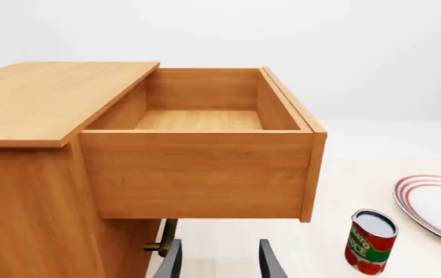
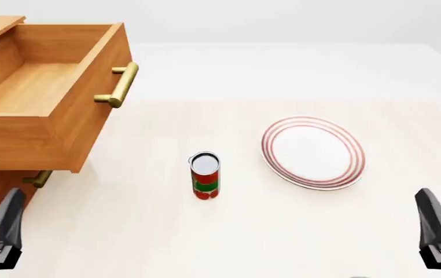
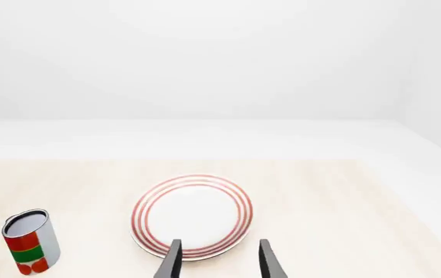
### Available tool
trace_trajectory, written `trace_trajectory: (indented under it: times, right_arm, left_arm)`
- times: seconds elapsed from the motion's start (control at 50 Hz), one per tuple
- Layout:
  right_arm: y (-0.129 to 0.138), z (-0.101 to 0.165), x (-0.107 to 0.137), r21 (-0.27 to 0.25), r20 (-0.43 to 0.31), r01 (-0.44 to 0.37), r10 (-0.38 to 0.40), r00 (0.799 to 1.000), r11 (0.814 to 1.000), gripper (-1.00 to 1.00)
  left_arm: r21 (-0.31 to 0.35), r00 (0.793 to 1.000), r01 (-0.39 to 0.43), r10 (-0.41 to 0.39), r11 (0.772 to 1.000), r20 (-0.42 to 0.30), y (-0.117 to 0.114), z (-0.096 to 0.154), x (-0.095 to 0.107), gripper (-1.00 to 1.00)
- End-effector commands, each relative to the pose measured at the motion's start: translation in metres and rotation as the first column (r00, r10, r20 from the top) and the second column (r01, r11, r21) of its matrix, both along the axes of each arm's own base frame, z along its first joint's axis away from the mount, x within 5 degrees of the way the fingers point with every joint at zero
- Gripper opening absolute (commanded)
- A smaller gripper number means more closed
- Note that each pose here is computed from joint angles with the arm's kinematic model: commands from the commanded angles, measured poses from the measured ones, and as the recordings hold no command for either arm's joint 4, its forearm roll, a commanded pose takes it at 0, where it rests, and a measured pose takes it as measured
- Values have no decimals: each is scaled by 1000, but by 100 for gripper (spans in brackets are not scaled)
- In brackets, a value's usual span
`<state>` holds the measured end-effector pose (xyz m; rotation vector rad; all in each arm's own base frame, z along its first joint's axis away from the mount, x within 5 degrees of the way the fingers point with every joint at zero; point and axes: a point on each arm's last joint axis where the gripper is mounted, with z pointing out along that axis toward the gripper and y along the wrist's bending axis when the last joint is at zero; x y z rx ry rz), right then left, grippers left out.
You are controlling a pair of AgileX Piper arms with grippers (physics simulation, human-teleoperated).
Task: Put the bowl in the top drawer of the cabinet.
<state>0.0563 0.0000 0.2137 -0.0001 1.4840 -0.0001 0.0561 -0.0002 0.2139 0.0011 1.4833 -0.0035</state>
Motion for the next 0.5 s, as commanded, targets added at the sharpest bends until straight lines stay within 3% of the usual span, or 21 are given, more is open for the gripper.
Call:
trace_trajectory:
  times: [0.02, 0.28, 0.34, 0.46, 0.5]
  right_arm:
    - [0, 1, 0, 0, -1, 0, 0, 1000, 1000, 100]
    - [0, 1, 0, 0, -1, 0, 0, 1000, 1000, 100]
    - [0, 1, 0, -1, -1, 0, 0, 1000, 1000, 100]
    - [0, 1, 0, -1, -1, 0, 0, 1000, 1000, 100]
    - [0, 1, 0, -1, -1, 0, 0, 1000, 1000, 100]
  left_arm:
    - [-5, 1000, 9, -9, 1000, -1, 0, 2, 0, 100]
    - [-11, 1000, 20, -20, 1000, 6, -1, 4, -1, 100]
    - [21, 999, 23, -23, 1000, 23, -1, 8, -1, 100]
    - [-44, 1000, 23, -24, 999, -13, -1, 10, -2, 100]
    - [-32, 1000, 28, -29, 999, -13, -1, 13, -3, 100]
